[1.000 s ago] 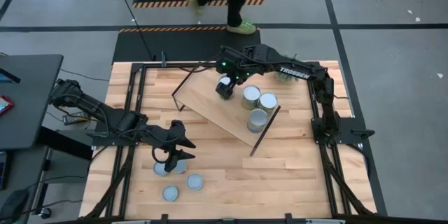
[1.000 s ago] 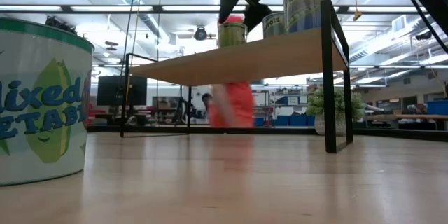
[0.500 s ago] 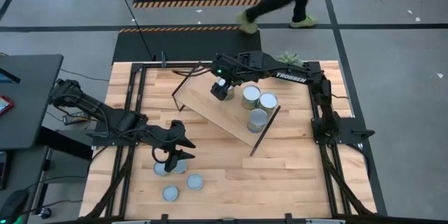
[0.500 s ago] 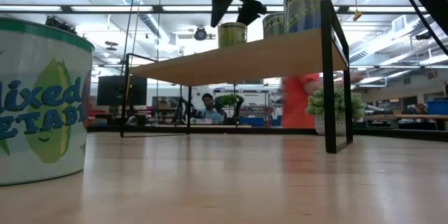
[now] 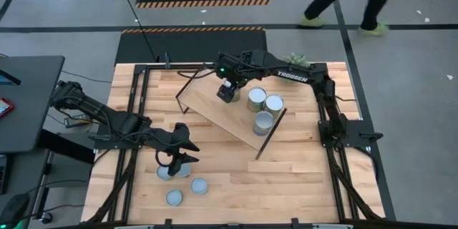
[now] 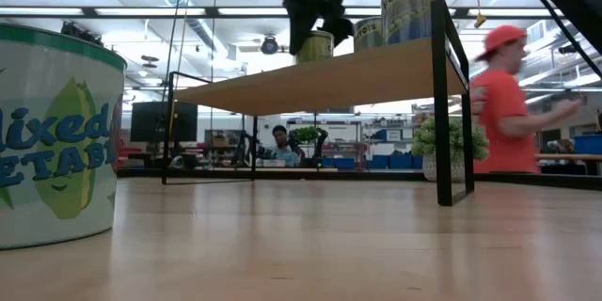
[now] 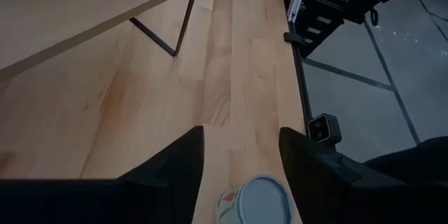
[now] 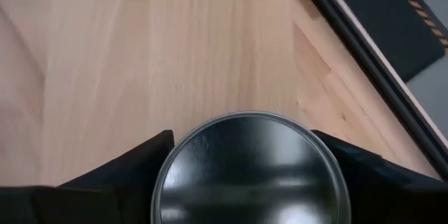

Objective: Pick and place cans onto a shelf
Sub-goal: Put the canned oranges on the shelf

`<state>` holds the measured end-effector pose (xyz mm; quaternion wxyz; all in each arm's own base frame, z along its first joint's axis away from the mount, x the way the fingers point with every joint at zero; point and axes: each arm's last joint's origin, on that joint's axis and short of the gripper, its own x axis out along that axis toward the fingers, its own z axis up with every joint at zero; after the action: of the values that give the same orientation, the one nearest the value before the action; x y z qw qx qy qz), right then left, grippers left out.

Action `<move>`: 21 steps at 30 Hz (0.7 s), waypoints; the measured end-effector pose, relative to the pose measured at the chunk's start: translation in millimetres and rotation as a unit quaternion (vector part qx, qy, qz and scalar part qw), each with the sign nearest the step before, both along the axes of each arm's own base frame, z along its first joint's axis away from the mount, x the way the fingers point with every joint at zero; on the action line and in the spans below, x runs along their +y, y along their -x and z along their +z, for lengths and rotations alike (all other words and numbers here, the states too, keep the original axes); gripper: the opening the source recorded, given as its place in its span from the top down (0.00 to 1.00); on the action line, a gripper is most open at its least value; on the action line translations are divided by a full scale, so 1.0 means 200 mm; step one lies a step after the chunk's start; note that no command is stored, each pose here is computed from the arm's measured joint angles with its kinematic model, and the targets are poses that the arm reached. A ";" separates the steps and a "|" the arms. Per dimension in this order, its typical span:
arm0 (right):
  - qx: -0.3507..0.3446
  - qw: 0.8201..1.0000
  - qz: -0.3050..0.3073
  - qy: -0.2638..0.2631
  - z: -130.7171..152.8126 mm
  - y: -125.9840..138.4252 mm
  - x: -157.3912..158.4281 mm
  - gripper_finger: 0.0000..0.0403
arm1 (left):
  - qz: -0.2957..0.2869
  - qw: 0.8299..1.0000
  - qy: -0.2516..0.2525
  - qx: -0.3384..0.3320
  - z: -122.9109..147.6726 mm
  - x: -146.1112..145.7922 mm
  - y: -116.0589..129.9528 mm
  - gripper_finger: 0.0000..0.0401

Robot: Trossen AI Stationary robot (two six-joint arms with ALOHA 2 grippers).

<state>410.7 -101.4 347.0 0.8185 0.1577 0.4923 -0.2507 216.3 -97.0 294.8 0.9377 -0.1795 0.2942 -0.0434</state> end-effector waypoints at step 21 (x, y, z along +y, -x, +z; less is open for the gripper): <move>0.065 0.950 0.304 0.026 0.01 0.06 -0.02 0.20 | 0.000 1.000 0.000 0.002 0.00 0.00 0.00 0.52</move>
<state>397.9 -105.9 348.6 0.8260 -0.0371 0.5624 -0.0121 216.1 -96.9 294.4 0.9372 -0.1795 0.2960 -0.0426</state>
